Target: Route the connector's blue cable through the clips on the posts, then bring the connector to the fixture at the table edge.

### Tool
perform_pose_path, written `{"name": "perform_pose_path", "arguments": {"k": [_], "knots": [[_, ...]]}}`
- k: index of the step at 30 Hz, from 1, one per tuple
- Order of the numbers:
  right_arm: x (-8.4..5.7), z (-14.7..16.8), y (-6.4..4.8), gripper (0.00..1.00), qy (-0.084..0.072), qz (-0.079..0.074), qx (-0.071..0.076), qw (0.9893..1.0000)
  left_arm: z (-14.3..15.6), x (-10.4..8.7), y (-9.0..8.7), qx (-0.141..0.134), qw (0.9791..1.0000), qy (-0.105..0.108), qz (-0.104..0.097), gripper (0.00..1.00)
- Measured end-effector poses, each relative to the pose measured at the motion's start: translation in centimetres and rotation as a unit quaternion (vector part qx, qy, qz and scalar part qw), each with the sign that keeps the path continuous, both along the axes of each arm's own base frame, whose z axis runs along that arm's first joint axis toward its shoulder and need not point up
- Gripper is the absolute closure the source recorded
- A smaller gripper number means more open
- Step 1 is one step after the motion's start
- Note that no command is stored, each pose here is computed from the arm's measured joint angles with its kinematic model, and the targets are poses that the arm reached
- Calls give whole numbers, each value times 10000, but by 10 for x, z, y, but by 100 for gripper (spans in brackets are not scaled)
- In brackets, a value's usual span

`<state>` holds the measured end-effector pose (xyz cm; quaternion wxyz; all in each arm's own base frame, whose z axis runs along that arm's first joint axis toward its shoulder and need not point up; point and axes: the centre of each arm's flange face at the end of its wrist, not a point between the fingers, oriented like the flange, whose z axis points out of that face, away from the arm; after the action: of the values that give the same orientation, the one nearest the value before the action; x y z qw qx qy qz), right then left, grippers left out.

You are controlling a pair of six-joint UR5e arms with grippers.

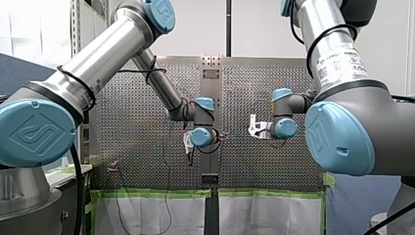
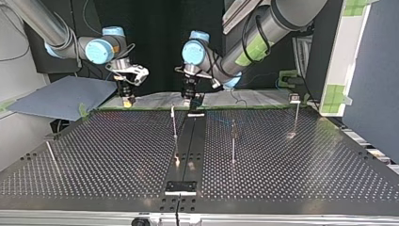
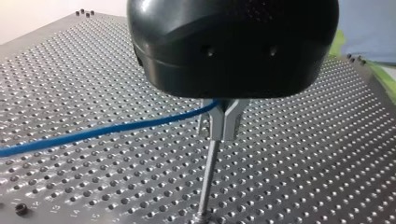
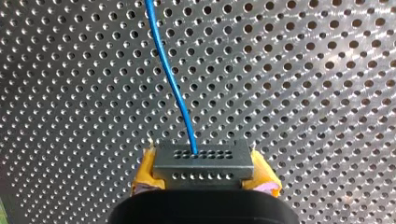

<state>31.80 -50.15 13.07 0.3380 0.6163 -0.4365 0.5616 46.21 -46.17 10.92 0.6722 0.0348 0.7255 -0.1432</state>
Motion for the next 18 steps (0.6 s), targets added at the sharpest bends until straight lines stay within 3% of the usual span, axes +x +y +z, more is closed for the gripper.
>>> {"name": "perform_pose_path", "arguments": {"k": [18], "knots": [[-4, 0, -3, 100, 10, -35, 0, 10000, 2, 13, 7, 29, 10000, 56, -36, 100]]}}
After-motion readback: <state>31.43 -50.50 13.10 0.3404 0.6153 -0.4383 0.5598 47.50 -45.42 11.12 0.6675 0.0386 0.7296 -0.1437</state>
